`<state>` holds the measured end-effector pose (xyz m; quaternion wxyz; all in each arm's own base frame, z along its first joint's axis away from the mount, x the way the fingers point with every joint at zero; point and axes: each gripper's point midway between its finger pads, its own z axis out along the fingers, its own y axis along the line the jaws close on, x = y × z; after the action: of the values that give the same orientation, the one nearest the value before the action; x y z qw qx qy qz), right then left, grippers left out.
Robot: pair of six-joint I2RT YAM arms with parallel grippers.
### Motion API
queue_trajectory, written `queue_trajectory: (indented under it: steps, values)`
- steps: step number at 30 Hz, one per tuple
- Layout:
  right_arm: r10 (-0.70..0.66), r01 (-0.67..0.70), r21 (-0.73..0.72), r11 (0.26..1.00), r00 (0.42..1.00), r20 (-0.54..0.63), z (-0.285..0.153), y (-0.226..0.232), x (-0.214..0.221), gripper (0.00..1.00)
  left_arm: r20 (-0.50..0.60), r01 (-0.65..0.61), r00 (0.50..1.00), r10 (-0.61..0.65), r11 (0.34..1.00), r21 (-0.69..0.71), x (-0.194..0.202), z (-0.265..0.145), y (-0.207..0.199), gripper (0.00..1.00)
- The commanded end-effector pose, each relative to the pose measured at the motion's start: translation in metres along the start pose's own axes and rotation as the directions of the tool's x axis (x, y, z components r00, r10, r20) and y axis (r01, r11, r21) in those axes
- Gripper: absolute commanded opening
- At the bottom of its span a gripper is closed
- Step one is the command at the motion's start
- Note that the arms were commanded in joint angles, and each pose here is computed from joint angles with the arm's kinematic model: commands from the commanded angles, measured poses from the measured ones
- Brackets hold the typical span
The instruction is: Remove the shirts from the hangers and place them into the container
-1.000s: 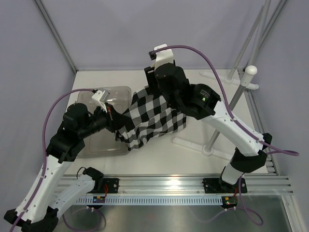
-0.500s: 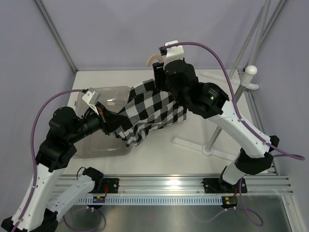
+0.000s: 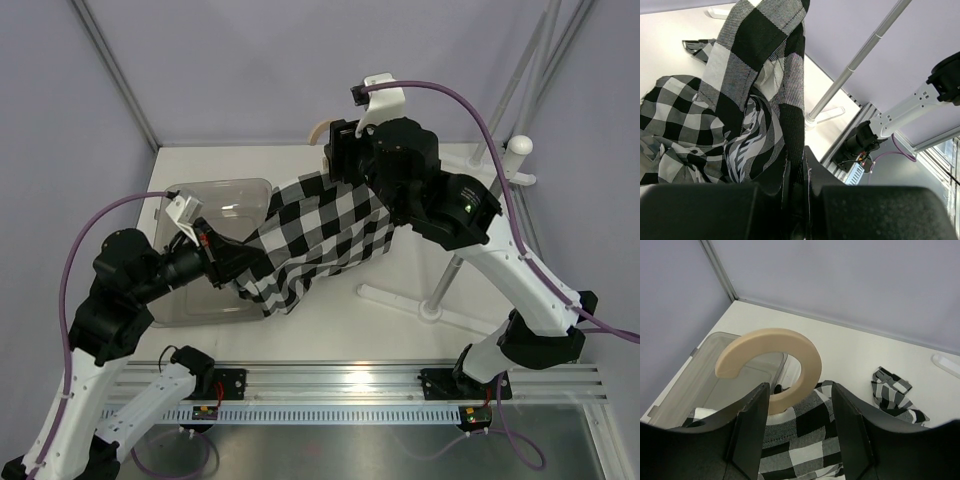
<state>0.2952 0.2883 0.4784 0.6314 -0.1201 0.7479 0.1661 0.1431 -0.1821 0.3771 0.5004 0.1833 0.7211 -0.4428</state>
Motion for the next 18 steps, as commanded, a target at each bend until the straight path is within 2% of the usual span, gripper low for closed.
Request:
queue_trajectory:
  steps: [1,7,11,14,15,16,17,18]
  values:
    - [0.034,-0.033,-0.016,0.999,0.998,0.044,-0.002,-0.001,-0.016,0.61,0.083,-0.053,0.996,0.044,0.993,0.104,-0.021,-0.007,-0.025,0.00]
    - [0.040,-0.039,-0.016,0.999,0.998,0.054,0.002,-0.002,-0.018,0.58,0.096,-0.062,0.994,0.049,0.988,0.143,-0.021,-0.016,-0.037,0.00]
    - [0.048,-0.047,-0.015,0.999,0.997,0.059,0.001,-0.004,-0.018,0.52,0.103,-0.066,0.993,0.050,0.985,0.158,-0.022,-0.019,-0.041,0.00]
    - [0.056,-0.054,-0.024,0.998,0.996,0.065,0.001,-0.003,-0.018,0.41,0.106,-0.066,0.993,0.048,0.982,0.176,-0.022,-0.018,-0.044,0.00]
    - [0.058,-0.056,-0.028,0.998,0.996,0.067,0.000,-0.003,-0.019,0.33,0.105,-0.066,0.993,0.047,0.981,0.181,-0.022,-0.018,-0.044,0.00]
    - [0.059,-0.057,-0.035,0.998,0.996,0.069,-0.001,-0.002,-0.021,0.07,0.104,-0.065,0.993,0.046,0.981,0.184,-0.022,-0.017,-0.045,0.00]
    - [0.060,-0.058,-0.034,0.998,0.996,0.065,0.000,-0.002,-0.020,0.00,0.105,-0.065,0.993,0.047,0.982,0.180,-0.022,-0.017,-0.043,0.00]
    - [0.061,-0.058,-0.046,0.997,0.996,0.063,-0.001,0.001,-0.020,0.00,0.103,-0.064,0.994,0.046,0.982,0.176,-0.021,-0.016,-0.042,0.00]
